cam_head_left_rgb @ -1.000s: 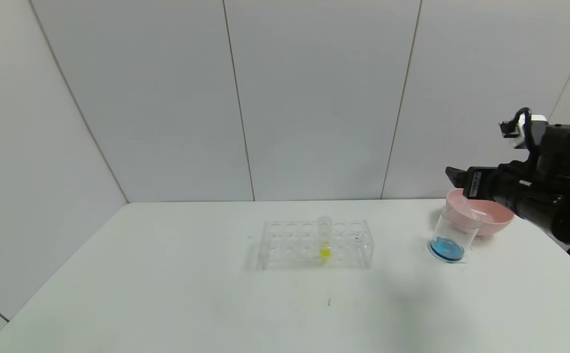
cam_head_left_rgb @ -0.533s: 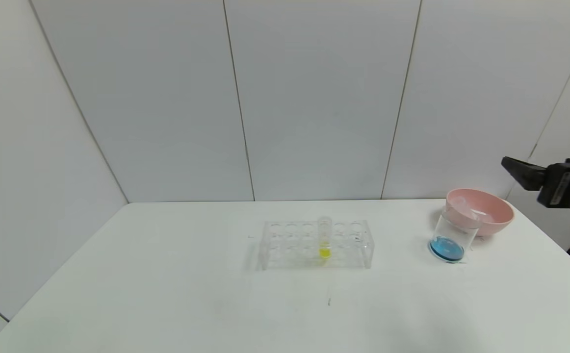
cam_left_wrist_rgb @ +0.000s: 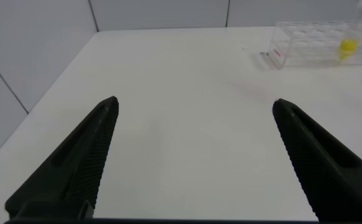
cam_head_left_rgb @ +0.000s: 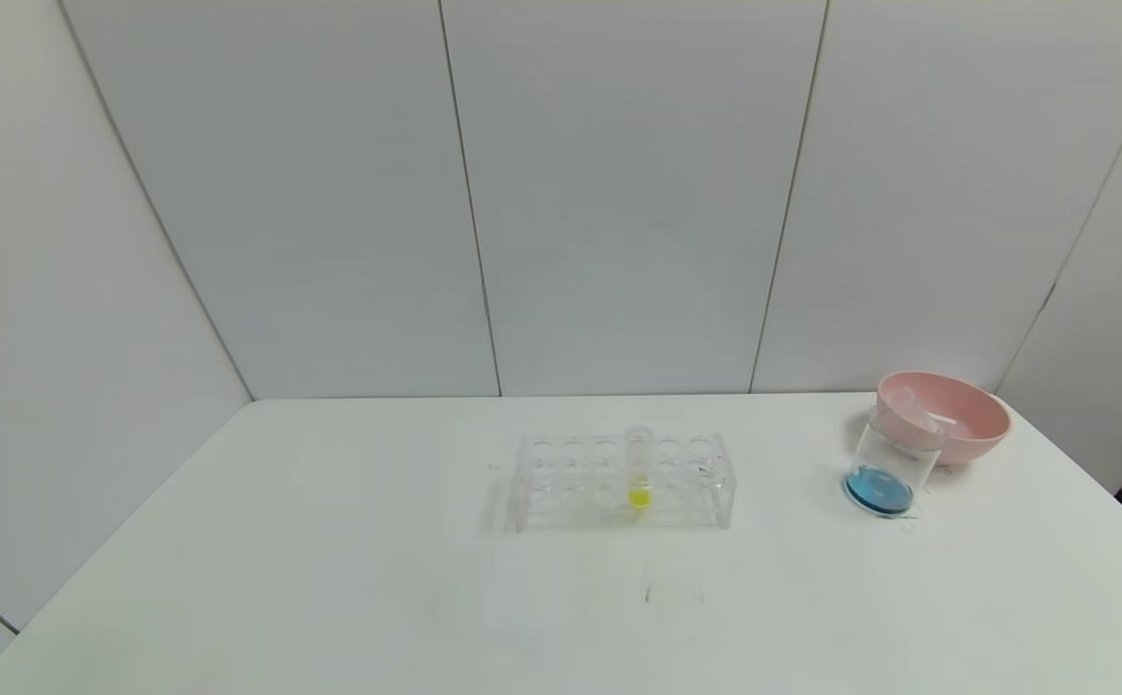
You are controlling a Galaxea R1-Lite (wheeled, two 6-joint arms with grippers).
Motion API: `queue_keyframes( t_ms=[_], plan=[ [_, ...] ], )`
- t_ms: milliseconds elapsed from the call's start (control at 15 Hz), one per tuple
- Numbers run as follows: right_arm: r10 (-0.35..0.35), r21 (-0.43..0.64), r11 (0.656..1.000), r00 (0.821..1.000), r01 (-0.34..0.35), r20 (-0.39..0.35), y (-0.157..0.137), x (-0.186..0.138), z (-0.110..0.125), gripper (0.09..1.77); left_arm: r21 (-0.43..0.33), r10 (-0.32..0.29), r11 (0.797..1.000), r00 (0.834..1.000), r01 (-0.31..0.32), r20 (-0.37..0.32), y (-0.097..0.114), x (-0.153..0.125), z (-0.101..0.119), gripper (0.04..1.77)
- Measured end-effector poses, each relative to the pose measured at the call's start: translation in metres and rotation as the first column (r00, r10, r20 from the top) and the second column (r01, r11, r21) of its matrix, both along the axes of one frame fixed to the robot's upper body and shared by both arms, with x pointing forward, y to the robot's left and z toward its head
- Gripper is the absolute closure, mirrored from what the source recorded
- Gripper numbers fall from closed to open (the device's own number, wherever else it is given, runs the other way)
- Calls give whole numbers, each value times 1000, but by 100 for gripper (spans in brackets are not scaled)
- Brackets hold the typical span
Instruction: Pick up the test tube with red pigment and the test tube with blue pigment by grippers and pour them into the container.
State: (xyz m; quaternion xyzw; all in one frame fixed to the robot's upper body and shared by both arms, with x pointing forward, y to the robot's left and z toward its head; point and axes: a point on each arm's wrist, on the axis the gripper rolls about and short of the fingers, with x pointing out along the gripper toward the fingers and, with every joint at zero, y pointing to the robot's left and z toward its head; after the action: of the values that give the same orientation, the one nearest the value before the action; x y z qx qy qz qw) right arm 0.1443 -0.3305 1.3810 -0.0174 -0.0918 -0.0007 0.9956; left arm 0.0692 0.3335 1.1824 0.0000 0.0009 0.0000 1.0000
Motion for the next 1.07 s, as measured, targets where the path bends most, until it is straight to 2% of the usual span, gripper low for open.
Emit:
queue_keyframes(
  t_ms=[200, 333, 400, 467, 733, 933, 1067],
  plan=[
    [-40, -104, 993, 994, 51, 106, -11, -55, -6, 16, 0, 0, 1000, 1000, 0, 0, 0, 0, 0, 5],
    [-125, -170, 973, 974, 157, 189, -16, -84, -10, 16, 0, 0, 1000, 1000, 0, 0, 0, 0, 0, 5],
    [-175, -149, 966, 956, 213, 235, -18, -95, -9, 16, 0, 0, 1000, 1000, 0, 0, 0, 0, 0, 5],
    [-201, -130, 962, 945, 240, 259, -20, -101, -9, 16, 0, 0, 1000, 1000, 0, 0, 0, 0, 0, 5],
    [-275, -108, 943, 919, 315, 284, -18, -112, -12, 16, 0, 0, 1000, 1000, 0, 0, 0, 0, 0, 5],
    [-263, -130, 943, 927, 306, 267, -14, -115, -28, 16, 0, 0, 1000, 1000, 0, 0, 0, 0, 0, 5],
    [-195, -129, 963, 944, 236, 268, -11, -119, -48, 16, 0, 0, 1000, 1000, 0, 0, 0, 0, 0, 5]
  ],
)
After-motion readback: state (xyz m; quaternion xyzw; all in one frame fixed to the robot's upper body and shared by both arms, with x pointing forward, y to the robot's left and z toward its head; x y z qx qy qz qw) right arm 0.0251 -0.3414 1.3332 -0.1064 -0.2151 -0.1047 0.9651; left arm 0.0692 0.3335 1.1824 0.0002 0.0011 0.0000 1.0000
